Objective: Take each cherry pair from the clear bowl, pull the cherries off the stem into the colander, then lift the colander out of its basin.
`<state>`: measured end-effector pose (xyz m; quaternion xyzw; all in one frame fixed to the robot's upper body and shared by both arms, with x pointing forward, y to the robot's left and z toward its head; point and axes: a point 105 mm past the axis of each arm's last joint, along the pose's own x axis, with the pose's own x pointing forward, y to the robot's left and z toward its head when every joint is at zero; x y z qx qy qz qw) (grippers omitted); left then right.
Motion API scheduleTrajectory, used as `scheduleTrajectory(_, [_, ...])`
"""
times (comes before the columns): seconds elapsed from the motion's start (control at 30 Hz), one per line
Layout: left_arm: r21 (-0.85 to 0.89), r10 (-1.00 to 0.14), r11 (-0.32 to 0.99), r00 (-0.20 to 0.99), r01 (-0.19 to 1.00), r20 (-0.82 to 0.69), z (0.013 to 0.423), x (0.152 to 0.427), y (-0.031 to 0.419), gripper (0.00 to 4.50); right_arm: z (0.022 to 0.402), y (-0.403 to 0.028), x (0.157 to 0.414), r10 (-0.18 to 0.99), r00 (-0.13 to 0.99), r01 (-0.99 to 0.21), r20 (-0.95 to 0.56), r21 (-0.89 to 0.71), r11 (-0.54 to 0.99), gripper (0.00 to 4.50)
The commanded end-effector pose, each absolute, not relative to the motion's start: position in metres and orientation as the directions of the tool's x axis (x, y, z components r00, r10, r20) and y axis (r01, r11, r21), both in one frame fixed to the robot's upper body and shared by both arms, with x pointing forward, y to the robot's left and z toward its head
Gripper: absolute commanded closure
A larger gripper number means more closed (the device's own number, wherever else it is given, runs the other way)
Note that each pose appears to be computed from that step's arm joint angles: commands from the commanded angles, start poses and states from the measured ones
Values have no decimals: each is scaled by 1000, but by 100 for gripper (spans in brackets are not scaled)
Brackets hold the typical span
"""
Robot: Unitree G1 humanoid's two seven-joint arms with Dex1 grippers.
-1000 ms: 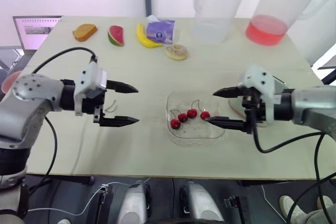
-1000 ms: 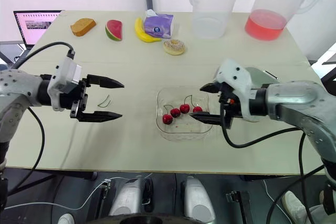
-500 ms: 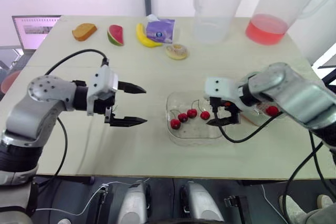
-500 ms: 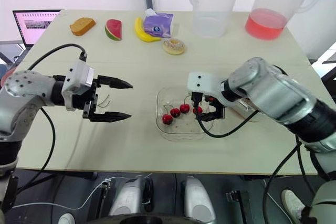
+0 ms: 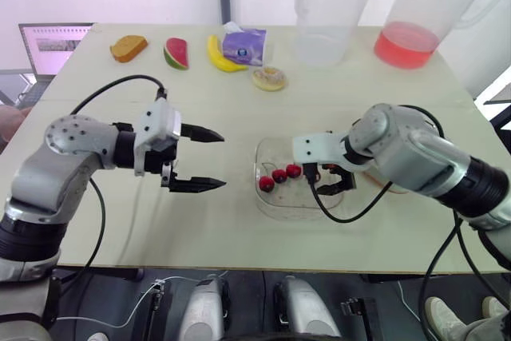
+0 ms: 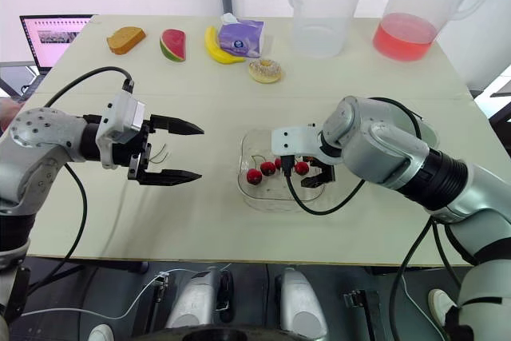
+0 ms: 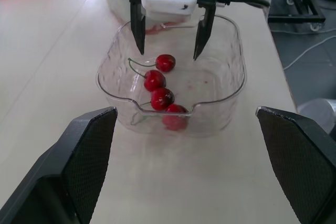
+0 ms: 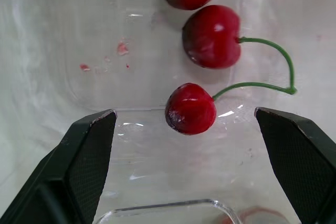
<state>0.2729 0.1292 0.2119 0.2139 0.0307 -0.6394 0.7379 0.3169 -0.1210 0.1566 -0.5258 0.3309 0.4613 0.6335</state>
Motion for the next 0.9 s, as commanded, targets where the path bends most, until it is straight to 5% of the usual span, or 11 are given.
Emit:
scheduleTrajectory(0.03, [318,-935,76,178,945,-306,224,269,127,0,173,-116,319,236,408,-908,-882,-419,5,85])
scheduleTrajectory(0.1, [315,-935,76,177,946,-307,225,269,127,0,177,-115,316,238,409,-907,-881,-421,3,176])
scheduleTrajectory(0.9, [298,-942,96,183,950,-281,224,266,122,0,145,-124,323,105,399,-915,-911,-404,-26,176])
